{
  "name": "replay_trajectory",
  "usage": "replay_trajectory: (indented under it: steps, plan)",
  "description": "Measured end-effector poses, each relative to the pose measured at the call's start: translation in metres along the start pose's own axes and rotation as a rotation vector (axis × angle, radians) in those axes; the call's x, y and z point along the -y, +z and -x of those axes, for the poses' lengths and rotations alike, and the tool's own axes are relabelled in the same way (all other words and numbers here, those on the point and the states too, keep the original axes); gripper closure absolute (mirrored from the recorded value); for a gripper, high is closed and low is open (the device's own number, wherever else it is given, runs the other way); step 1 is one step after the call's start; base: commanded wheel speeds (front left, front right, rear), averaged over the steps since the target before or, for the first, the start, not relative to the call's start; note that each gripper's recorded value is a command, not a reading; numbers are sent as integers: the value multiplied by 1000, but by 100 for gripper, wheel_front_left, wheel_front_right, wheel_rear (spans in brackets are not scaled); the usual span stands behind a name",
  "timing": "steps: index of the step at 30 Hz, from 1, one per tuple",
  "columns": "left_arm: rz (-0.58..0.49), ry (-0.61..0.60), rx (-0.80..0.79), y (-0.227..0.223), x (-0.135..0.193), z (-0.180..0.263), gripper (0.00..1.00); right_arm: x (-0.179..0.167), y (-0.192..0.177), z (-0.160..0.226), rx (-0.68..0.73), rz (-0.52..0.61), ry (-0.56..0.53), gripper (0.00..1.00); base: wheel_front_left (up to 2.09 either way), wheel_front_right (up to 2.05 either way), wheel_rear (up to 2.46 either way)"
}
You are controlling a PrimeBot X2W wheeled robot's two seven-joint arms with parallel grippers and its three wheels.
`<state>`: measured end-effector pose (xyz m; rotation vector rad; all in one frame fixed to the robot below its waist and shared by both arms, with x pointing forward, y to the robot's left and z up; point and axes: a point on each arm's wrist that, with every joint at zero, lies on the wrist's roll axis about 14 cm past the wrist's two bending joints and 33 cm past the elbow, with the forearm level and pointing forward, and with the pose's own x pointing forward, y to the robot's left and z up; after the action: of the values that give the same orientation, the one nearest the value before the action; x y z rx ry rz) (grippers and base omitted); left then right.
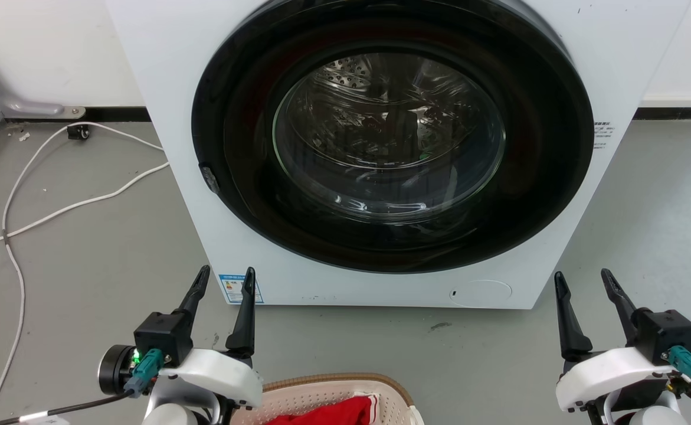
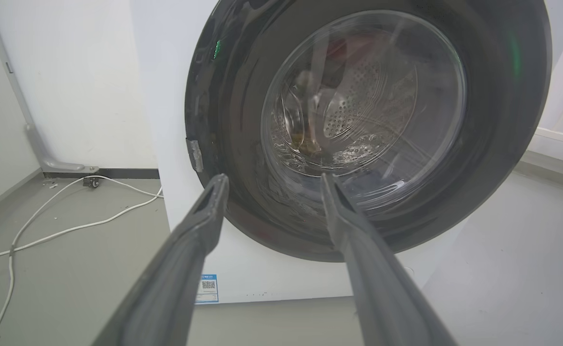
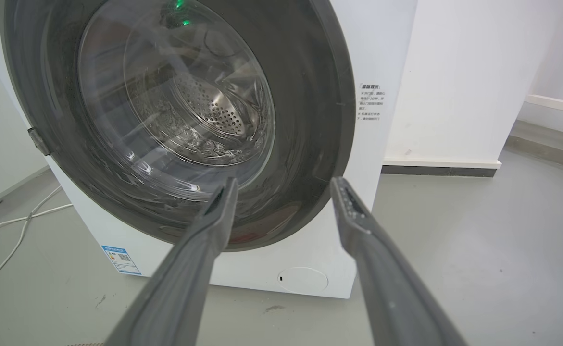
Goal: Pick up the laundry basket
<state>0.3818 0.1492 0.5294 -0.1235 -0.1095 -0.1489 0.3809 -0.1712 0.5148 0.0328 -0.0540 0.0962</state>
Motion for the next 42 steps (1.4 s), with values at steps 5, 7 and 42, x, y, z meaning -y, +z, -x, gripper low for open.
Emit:
replay_trajectory:
  steps: [5, 7, 42]
  plan:
    - [-38, -12, 5, 0, 3, -1, 0, 1, 0, 1, 0, 28, 1, 0, 0, 0, 0]
    - [-52, -16, 7, 0, 4, -1, 0, 1, -1, 1, 3, 38, 2, 0, 0, 0, 0]
    - [-137, -27, 18, -1, 6, -3, 0, 4, -4, 0, 24, 72, -4, 0, 0, 0, 0]
